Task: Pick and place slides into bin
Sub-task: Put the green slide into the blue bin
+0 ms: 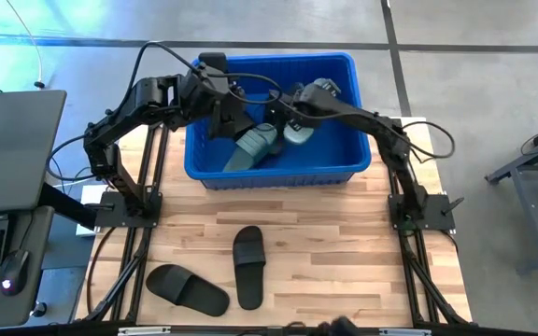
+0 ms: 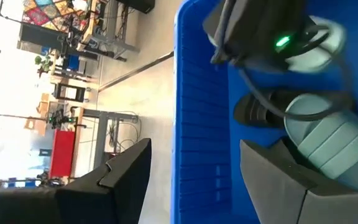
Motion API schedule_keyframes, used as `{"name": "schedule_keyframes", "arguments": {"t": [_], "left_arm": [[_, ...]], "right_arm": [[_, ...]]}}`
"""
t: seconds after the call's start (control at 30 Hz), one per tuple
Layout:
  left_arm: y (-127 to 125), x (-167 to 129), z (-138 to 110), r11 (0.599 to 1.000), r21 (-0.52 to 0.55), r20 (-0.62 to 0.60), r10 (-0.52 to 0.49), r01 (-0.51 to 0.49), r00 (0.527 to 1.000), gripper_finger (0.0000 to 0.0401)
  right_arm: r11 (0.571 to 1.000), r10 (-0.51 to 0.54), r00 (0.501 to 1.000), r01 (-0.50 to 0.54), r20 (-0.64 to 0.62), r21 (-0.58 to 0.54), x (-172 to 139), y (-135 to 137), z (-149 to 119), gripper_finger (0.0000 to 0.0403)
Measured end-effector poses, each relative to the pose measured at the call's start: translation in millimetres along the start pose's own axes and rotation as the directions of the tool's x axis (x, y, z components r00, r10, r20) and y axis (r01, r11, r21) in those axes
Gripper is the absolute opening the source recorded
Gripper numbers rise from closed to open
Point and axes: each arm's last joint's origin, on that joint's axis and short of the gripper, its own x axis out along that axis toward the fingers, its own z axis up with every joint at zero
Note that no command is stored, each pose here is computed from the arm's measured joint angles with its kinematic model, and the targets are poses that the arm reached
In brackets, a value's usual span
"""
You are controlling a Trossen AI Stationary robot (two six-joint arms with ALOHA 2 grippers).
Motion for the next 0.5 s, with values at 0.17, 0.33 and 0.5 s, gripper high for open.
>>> {"name": "schedule_keyframes", "arguments": {"t": [0.17, 0.33, 0.5], "left_arm": [[-1.6, 0.0, -1.9, 0.999, 0.040, -0.016, -0.014, 0.015, 1.000, 0.0229], [-2.9, -0.1, -3.5, 0.998, 0.055, -0.030, -0.025, 0.027, 0.999, 0.0225], [-3.2, -0.1, -3.9, 0.998, 0.060, -0.033, -0.028, 0.030, 0.999, 0.0228]], "right_arm": [[0.988, 0.116, 0.978, -0.132, -0.176, -0.085, 47.2, 20.0, 3.6, 0.0000], [0.971, 0.149, 0.960, -0.187, -0.235, -0.147, 62.5, 38.9, 1.9, 0.0000], [0.953, 0.157, 0.960, -0.208, -0.232, -0.218, 58.3, 46.6, 0.1, 0.0001]]}}
